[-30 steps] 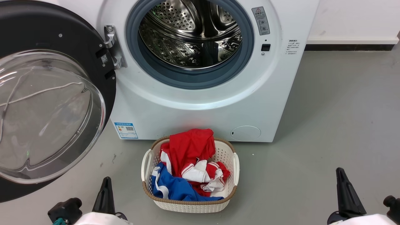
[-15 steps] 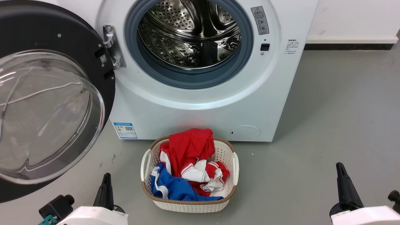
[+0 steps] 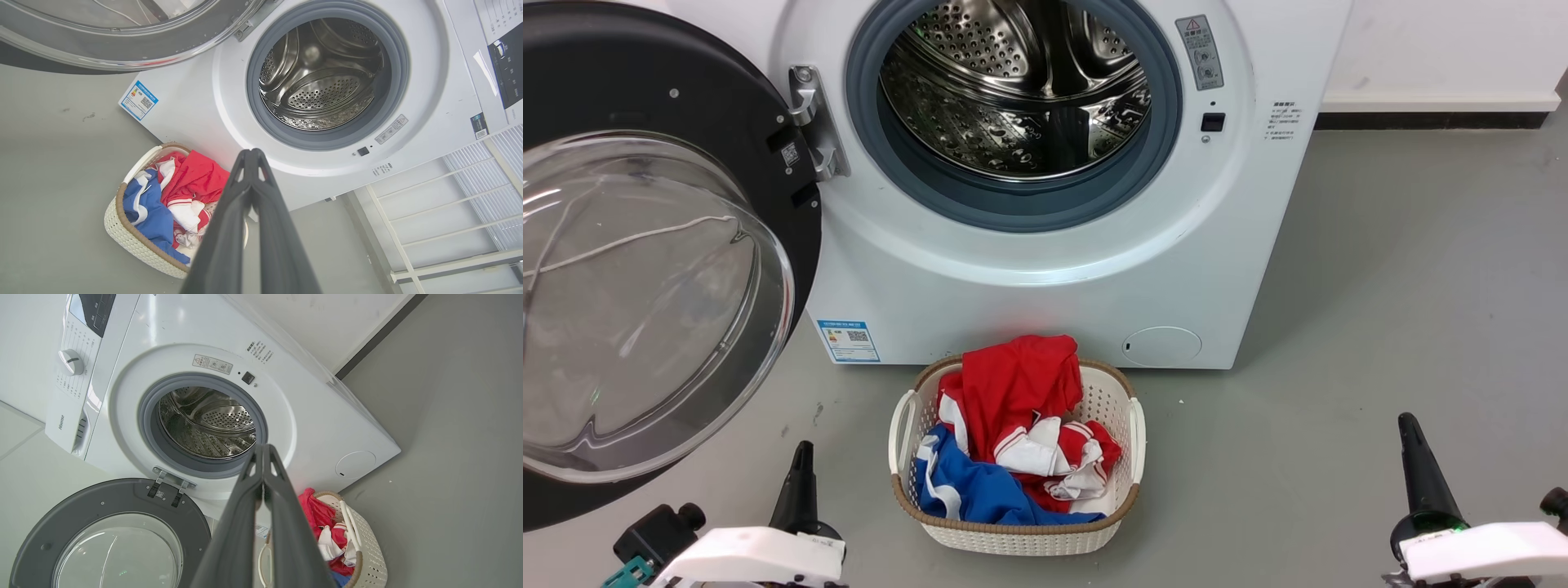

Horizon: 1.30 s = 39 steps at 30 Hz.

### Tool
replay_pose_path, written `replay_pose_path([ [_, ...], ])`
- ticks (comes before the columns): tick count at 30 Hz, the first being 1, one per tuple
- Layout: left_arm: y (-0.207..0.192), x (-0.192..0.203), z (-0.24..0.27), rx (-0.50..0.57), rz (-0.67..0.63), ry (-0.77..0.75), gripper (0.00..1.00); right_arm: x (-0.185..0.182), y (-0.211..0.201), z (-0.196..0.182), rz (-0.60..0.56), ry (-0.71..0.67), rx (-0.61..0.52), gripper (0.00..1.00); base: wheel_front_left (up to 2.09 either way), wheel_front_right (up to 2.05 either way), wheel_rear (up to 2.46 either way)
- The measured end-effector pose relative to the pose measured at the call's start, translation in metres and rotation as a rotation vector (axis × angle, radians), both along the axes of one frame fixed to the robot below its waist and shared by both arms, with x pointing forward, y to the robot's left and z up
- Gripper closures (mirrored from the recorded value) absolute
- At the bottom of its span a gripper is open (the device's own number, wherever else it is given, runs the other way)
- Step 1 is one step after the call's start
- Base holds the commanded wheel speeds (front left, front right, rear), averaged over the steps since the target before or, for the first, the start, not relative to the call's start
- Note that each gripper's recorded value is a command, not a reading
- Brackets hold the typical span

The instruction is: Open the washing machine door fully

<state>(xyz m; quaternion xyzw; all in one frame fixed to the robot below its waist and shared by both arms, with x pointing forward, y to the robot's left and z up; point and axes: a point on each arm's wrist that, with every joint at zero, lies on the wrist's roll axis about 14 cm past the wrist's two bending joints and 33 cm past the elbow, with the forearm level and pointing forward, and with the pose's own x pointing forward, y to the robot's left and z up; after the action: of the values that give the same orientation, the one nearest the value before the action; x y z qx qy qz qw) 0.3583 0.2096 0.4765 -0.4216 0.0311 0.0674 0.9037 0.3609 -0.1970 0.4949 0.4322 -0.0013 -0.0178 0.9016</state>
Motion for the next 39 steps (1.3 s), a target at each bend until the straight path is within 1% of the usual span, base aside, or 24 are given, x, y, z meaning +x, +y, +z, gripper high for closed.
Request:
replay_pose_path([
  [20, -0.003, 0.009, 0.005, -0.233, -0.008, -0.027, 1.00, 0.008, -0.001, -0.001, 0.001, 0.012, 0.224, 1.00, 0.00, 0.00, 0.00],
  [39, -0.006, 0.017, 0.013, -0.418, -0.019, -0.064, 1.00, 0.016, -0.002, 0.002, 0.006, 0.008, 0.402, 1.00, 0.00, 0.00, 0.00],
])
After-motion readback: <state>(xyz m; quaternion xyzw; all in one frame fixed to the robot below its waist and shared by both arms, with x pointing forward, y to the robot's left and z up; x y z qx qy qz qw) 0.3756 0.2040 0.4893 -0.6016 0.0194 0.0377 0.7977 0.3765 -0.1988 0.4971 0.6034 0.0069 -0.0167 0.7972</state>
